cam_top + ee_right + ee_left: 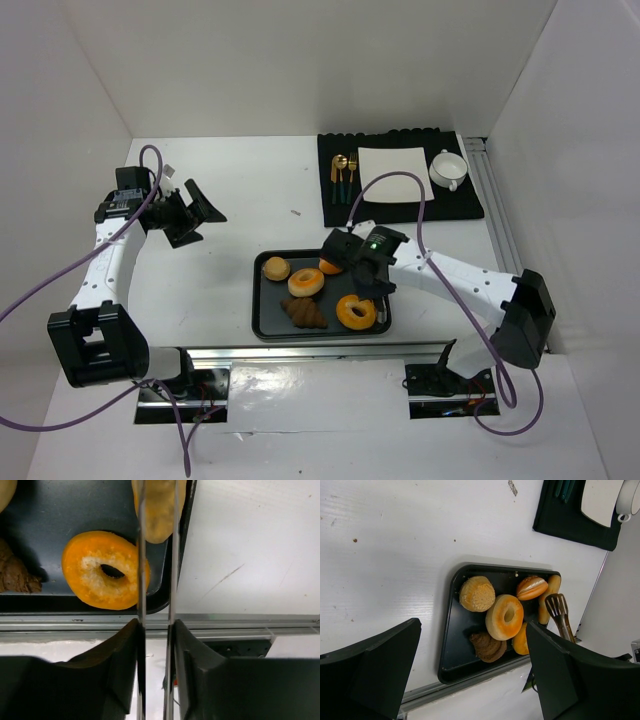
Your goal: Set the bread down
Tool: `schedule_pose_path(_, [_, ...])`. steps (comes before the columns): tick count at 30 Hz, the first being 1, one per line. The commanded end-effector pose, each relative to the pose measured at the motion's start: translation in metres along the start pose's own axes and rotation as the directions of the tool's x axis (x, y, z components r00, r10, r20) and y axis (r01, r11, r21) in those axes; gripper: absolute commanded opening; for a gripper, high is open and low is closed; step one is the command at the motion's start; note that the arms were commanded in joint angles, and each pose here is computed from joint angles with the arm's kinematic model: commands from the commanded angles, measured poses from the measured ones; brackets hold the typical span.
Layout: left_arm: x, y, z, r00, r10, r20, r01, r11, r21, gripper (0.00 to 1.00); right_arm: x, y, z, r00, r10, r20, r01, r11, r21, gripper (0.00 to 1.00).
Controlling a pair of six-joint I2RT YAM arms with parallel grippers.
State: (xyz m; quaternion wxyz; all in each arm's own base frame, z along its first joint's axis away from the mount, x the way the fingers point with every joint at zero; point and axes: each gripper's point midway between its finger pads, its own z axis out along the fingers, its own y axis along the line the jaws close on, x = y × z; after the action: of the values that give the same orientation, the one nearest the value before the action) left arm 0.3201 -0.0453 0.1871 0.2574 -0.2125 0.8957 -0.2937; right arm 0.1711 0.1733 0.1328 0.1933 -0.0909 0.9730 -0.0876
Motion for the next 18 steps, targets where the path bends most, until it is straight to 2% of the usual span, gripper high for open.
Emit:
schedule_pose_path(1, [-0.003,-0.004,-0.004,0.999,0.036,0.021,-0.036,0.999,0.019,1.00,-0.013,0.001,0.000,0.998,0.016,0.057,-0.017,1.000,0.021,0.35])
schedule_pose_path(3, [-0.003,-0.006,-0.006,0.999,0.041,0.028,-0.041,0.999,0.022,1.00,-0.020,0.004,-0.009,0.997,0.016,0.081,-0.017,1.000,0.010,0.22])
schedule_pose_path(9, [-0.003,-0.006,-0.006,0.999,0.041,0.028,-0.041,0.999,0.022,1.00,-0.033,0.009,-0.035,0.992,0.043,0.116,-0.036,0.998,-0.057,0.00])
schedule_pose_path(14, [-0.003,-0.004,-0.004,0.999,0.036,0.021,-0.036,0.999,0.019,1.00,-0.040,0.010,-0.055,0.989,0.067,0.135,-0.053,0.993,-0.106,0.00])
schedule_pose_path(18, [-0.004,-0.004,-0.002,0.999,0.035,0.016,-0.036,0.999,0.027,1.00,-0.073,0.004,-0.073,0.958,0.147,0.246,-0.117,0.984,-0.134,0.00])
